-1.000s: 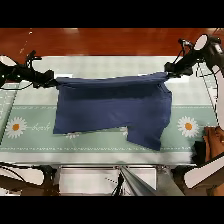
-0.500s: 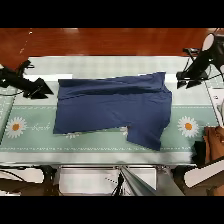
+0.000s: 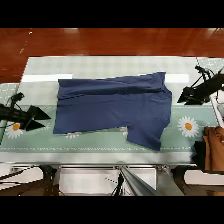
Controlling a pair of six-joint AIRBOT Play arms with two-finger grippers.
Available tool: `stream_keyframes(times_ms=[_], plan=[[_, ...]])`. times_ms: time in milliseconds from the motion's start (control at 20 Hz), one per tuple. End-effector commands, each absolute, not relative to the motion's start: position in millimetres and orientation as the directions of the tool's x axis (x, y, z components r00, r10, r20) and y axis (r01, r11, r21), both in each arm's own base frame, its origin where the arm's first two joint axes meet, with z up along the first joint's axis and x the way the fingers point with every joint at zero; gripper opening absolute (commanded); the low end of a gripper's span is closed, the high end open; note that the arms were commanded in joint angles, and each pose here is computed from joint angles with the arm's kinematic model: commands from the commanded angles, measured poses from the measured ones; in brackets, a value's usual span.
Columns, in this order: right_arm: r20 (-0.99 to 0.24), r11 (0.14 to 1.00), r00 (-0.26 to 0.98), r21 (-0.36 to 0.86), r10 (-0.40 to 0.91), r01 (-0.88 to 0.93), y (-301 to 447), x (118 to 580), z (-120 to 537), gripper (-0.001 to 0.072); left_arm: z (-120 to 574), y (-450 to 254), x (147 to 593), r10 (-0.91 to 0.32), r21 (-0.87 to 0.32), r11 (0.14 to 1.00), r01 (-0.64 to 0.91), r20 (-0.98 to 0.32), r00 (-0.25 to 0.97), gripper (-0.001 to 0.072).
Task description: Fold the shirts.
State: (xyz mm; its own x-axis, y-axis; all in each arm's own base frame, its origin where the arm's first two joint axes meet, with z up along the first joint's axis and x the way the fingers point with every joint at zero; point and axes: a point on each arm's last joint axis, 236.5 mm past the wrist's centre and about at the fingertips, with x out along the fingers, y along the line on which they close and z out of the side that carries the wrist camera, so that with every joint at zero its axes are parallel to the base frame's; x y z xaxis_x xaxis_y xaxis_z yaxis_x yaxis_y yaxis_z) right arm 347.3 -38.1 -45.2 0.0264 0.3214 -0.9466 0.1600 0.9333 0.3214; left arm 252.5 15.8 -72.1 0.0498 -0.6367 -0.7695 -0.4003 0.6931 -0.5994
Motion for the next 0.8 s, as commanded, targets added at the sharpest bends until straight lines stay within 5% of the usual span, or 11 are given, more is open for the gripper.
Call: stream_keyframes(times_ms=[0, 450, 500, 550, 600, 750], plan=[[-0.906, 0.891, 0.100, 0.424, 0.412, 0.163, -18.6, 339.5, -53.0, 0.0494, -88.7, 6.0, 242.1, -0.643, -0.612, 0.674, -0.414, -0.762, 0.079, 0.0676], [-0.881, 0.869, 0.135, 0.471, 0.454, 0.151, -7.8, 344.8, -43.8, 0.0494, -126.7, -48.8, 267.1, -0.623, -0.595, 0.731, -0.334, -0.781, 0.028, 0.0660], [-0.883, 0.872, 0.136, 0.466, 0.449, 0.149, -9.2, 344.0, -42.6, 0.0493, -128.6, -56.5, 268.3, -0.639, -0.607, 0.718, -0.341, -0.769, 0.022, 0.0542], [-0.887, 0.877, 0.132, 0.459, 0.442, 0.146, -10.6, 342.3, -42.2, 0.0493, -130.2, -60.3, 267.8, -0.650, -0.613, 0.709, -0.349, -0.760, 0.015, 0.0135], [-0.896, 0.885, 0.116, 0.443, 0.430, 0.141, -13.3, 337.9, -42.9, 0.0494, -130.4, -60.8, 268.0, -0.655, -0.616, 0.703, -0.355, -0.756, 0.016, 0.0027], [-0.917, 0.908, 0.036, 0.398, 0.397, 0.134, -19.8, 314.2, -51.6, 0.0475, -125.8, -59.4, 264.5, -0.673, -0.628, 0.686, -0.366, -0.740, 0.008, 0.0020]])
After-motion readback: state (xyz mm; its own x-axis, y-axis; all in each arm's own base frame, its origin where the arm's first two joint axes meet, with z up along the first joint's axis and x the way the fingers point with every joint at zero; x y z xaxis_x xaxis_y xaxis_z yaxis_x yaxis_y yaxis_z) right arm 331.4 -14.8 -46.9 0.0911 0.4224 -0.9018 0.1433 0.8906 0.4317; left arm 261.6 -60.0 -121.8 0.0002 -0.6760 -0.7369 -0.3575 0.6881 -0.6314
